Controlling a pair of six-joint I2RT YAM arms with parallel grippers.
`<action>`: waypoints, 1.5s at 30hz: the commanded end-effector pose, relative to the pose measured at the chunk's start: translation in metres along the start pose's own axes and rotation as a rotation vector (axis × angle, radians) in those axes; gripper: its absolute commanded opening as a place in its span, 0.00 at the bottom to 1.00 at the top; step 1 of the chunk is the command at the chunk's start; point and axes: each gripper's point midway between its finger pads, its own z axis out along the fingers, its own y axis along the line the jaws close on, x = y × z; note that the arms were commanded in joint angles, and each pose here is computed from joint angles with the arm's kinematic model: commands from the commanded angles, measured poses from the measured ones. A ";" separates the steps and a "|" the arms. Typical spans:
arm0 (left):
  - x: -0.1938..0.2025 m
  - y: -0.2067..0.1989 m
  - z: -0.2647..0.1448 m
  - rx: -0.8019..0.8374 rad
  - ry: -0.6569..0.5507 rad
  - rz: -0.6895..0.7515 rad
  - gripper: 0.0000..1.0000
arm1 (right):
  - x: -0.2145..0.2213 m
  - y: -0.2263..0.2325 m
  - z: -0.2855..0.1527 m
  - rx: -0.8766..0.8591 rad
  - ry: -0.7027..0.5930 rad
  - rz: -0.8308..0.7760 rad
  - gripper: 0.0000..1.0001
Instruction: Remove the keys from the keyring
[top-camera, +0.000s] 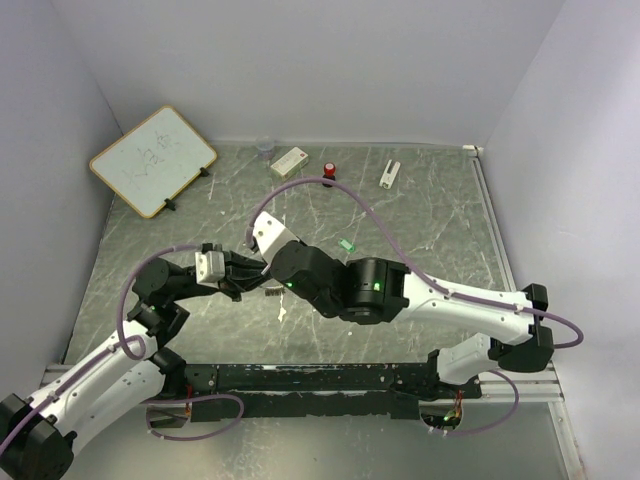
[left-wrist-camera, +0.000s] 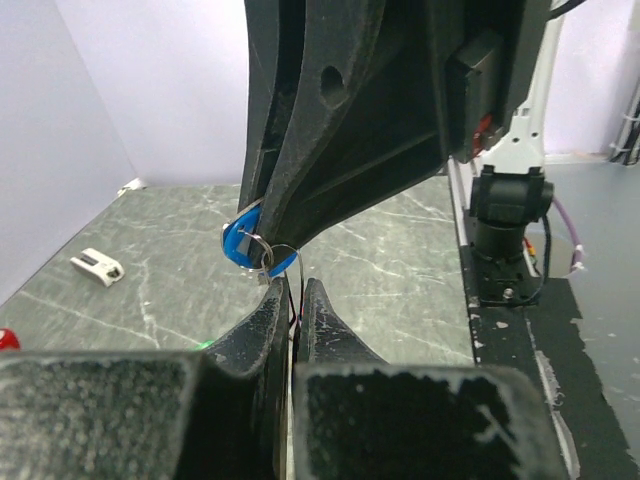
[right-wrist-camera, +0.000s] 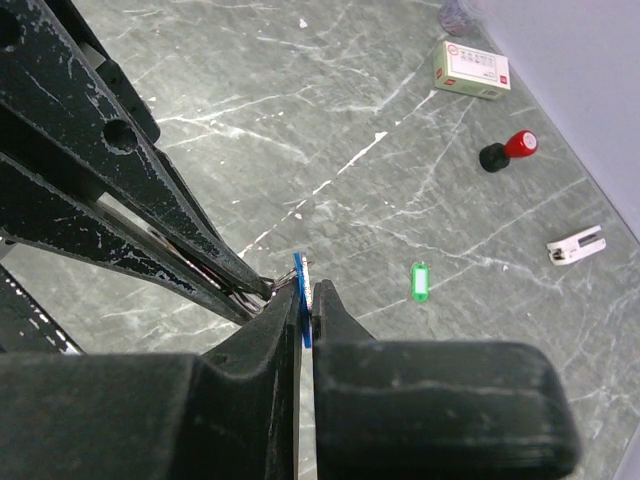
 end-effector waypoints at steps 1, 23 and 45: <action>-0.025 -0.051 -0.004 0.270 -0.074 0.055 0.07 | -0.005 -0.024 0.006 0.071 -0.040 0.048 0.00; -0.051 -0.062 -0.007 0.317 -0.164 0.063 0.07 | 0.033 0.022 0.027 -0.127 -0.006 0.019 0.00; -0.040 -0.048 0.000 0.267 -0.126 0.079 0.07 | 0.028 -0.019 -0.012 -0.022 0.050 0.087 0.17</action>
